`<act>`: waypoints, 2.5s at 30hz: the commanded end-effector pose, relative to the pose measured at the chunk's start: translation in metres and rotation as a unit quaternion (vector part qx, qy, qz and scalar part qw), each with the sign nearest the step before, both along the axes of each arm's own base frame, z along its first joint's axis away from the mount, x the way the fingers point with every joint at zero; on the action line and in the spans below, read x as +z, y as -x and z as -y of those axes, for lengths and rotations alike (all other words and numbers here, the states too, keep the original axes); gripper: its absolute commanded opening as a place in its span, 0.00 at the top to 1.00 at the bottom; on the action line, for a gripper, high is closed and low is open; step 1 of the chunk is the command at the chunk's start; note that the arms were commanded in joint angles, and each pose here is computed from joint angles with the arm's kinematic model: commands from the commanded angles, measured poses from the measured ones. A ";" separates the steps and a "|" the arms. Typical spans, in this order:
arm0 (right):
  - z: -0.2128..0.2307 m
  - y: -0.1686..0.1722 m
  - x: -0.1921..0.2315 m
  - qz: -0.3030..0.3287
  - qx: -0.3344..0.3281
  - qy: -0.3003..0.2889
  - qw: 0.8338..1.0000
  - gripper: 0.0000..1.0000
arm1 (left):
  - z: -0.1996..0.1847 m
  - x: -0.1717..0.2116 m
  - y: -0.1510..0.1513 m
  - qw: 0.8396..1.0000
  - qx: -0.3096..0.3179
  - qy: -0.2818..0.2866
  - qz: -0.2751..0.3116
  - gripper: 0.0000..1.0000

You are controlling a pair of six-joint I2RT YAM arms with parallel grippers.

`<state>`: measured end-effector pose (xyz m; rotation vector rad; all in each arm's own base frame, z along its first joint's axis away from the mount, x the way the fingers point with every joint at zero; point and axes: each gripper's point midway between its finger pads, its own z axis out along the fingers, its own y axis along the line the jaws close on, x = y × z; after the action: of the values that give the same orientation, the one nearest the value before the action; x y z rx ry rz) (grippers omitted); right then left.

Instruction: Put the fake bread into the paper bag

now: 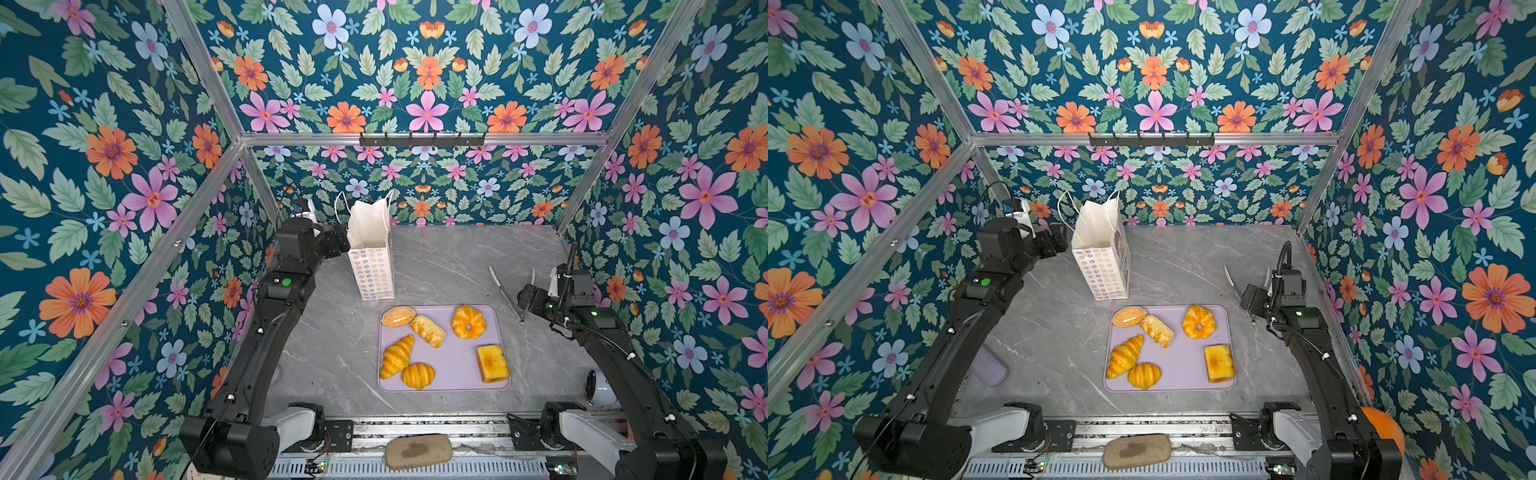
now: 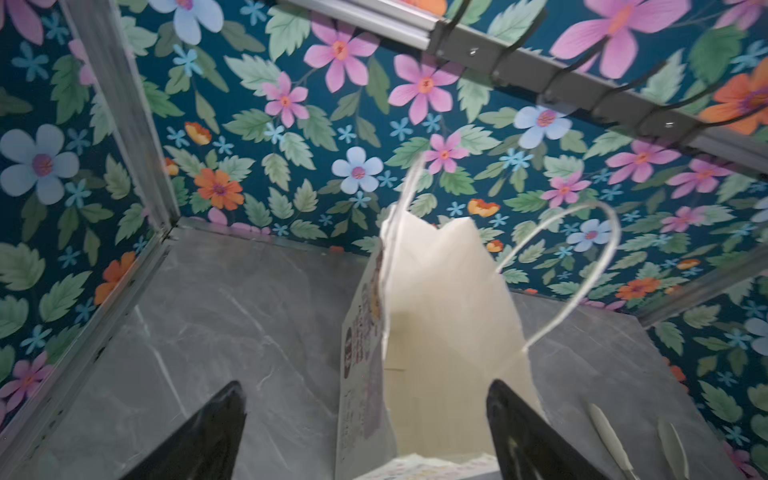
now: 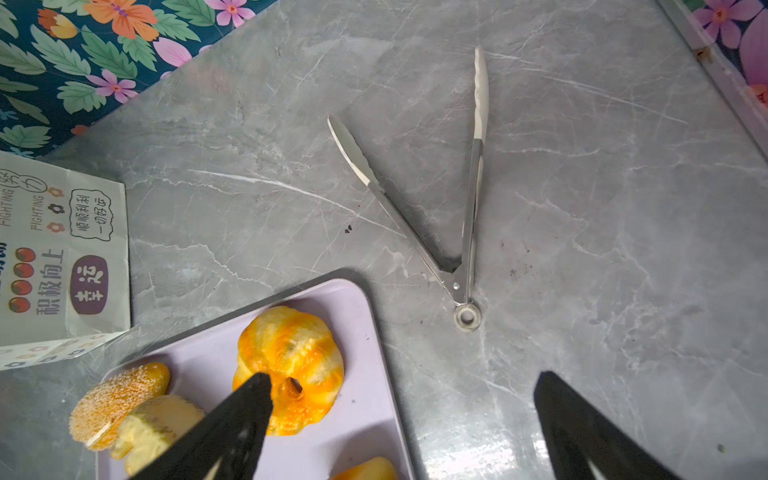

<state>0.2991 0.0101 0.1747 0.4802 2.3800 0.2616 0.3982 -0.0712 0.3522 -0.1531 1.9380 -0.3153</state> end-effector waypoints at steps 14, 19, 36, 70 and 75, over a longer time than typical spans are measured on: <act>-0.014 -0.010 0.002 0.002 0.022 -0.035 0.999 0.01 | 0.022 -0.061 -0.026 0.990 -0.053 -0.008 -0.134 0.22; -0.017 -0.012 0.001 0.001 0.026 -0.042 0.999 0.02 | 0.019 -0.074 -0.037 0.986 -0.043 -0.022 -0.158 0.41; -0.024 -0.008 -0.005 -0.010 0.042 -0.057 0.997 0.02 | -0.020 -0.069 -0.008 0.981 0.007 -0.085 -0.177 1.00; -0.026 -0.013 -0.037 -0.034 0.044 -0.063 0.996 0.04 | -0.016 -0.072 0.055 0.977 -0.063 -0.087 -0.186 0.62; -0.018 -0.016 -0.053 -0.062 0.034 -0.042 0.997 0.04 | -0.016 -0.060 0.050 0.976 -0.062 -0.091 -0.189 0.40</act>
<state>0.3099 0.0346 0.1237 0.4763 2.5192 0.4264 0.3473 -0.0554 0.2844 0.0175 2.3555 -0.2085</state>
